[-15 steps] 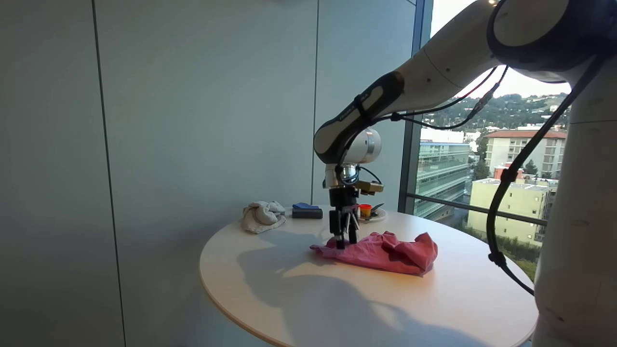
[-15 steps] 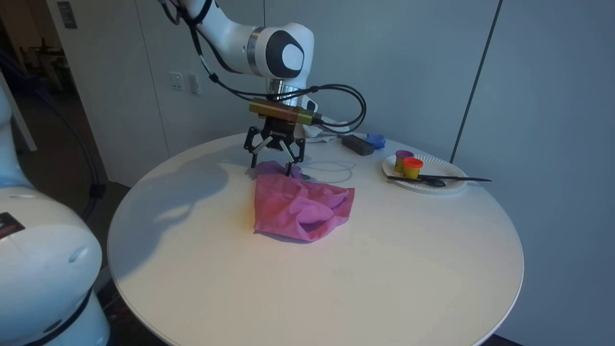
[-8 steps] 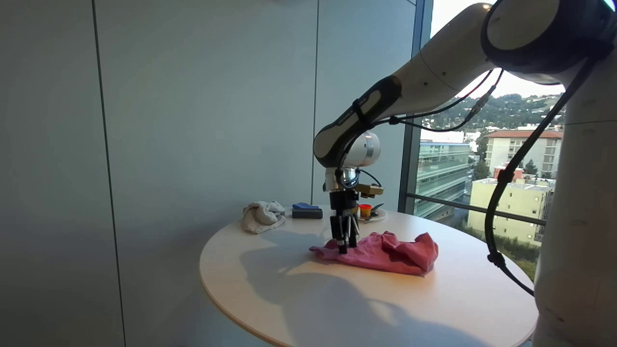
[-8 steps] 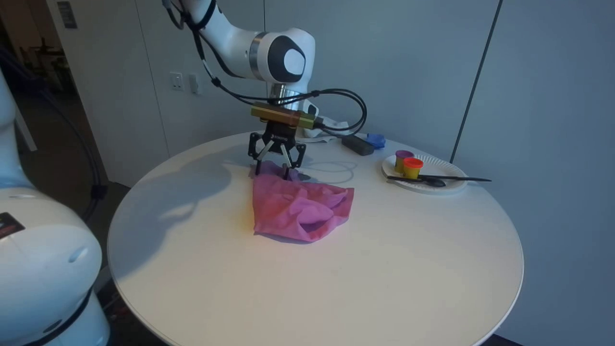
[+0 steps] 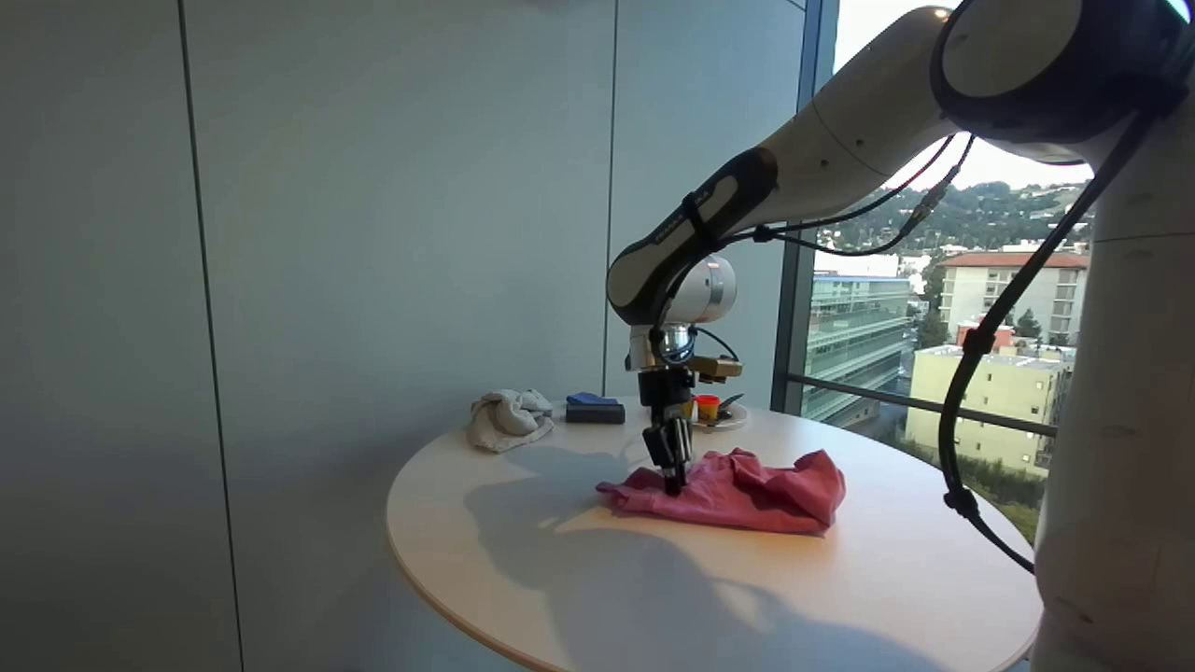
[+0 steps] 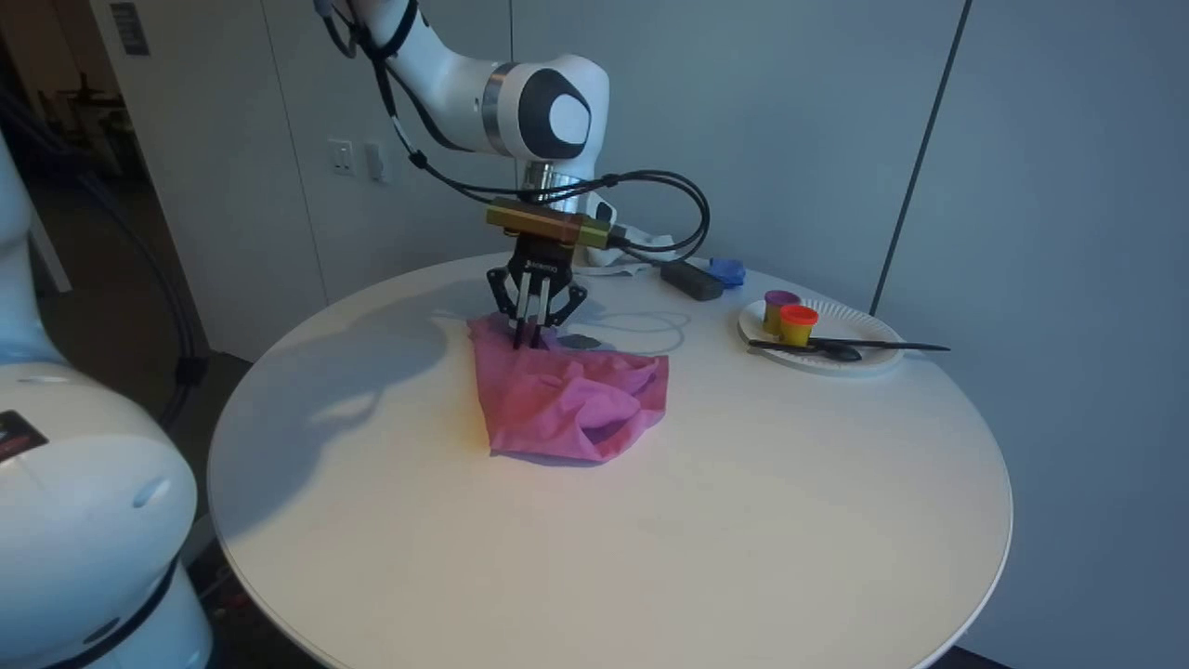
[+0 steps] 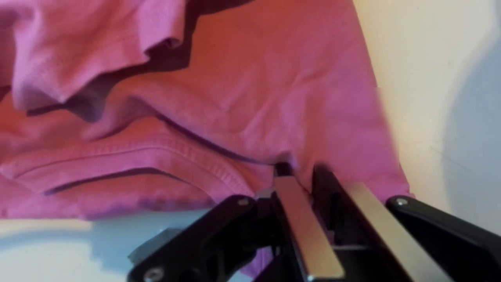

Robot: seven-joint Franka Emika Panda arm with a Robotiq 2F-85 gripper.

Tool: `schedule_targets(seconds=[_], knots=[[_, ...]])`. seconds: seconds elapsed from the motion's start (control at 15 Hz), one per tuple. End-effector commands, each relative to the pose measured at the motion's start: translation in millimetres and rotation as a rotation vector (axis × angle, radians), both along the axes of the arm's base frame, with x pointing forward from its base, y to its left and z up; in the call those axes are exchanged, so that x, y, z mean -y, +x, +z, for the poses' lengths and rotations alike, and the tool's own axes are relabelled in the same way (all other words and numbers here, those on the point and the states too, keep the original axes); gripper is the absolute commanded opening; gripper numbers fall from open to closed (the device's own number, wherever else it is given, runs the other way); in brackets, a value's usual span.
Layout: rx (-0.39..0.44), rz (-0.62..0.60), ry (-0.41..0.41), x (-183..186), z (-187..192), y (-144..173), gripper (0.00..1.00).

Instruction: Unfold the pink towel once.

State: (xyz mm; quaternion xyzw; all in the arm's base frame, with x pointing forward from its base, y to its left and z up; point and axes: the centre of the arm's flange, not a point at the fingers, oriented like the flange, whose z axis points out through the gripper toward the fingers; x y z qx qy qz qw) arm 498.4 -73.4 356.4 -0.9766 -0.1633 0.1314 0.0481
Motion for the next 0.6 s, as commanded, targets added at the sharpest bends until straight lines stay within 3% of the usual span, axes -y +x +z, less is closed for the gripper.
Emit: schedule_targets(seconds=[0.0,0.27,0.53], knots=[[0.015,-0.001,-0.015,2,6,2,0.04],[0.014,-0.018,-0.022,6,11,0,0.06],[0.077,-0.094,-0.131,22,48,-13,0.07]])
